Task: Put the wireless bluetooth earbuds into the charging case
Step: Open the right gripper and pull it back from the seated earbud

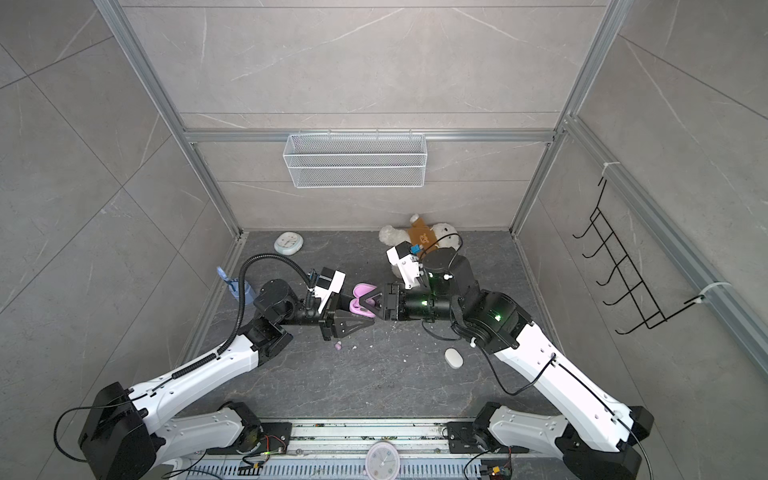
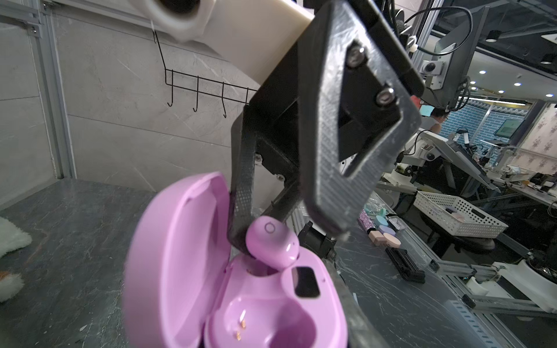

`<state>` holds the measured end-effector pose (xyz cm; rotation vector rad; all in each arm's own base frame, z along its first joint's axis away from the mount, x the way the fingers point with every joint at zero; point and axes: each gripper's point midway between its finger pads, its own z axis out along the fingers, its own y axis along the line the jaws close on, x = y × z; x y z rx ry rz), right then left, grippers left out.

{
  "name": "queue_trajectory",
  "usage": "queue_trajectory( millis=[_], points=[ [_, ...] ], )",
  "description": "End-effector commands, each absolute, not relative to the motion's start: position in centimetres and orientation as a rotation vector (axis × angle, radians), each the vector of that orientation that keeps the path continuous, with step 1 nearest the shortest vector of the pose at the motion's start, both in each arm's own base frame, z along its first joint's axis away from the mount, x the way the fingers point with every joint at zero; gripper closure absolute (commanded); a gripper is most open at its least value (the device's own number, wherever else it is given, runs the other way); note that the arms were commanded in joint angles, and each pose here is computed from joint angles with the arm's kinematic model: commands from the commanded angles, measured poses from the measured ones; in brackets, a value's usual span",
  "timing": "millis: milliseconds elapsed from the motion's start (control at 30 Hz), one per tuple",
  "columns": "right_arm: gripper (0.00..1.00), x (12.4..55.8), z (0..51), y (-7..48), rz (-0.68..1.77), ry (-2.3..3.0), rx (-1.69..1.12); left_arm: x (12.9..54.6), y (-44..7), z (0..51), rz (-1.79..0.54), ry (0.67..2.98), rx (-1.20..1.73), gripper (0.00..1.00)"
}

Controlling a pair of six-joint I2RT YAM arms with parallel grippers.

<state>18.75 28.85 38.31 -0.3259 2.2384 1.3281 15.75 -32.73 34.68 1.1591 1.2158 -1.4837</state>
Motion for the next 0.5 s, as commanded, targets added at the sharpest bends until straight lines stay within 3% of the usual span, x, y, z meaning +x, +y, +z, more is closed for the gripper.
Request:
queue_trajectory(
  millis=[0,133,467],
  points=[
    [0.46,19.1,37.4,28.3,1.235,2.291,-0.317,14.3,-31.9,38.4,-1.457,1.046,1.182,0.78],
    [0.35,19.0,37.8,28.6,1.230,2.288,-0.342,14.1,-31.9,38.6,-1.460,1.038,1.185,0.78],
    [0.24,18.8,38.9,28.2,1.209,2.267,-0.353,14.2,-31.8,38.1,-1.461,1.058,1.184,0.78]
  ],
)
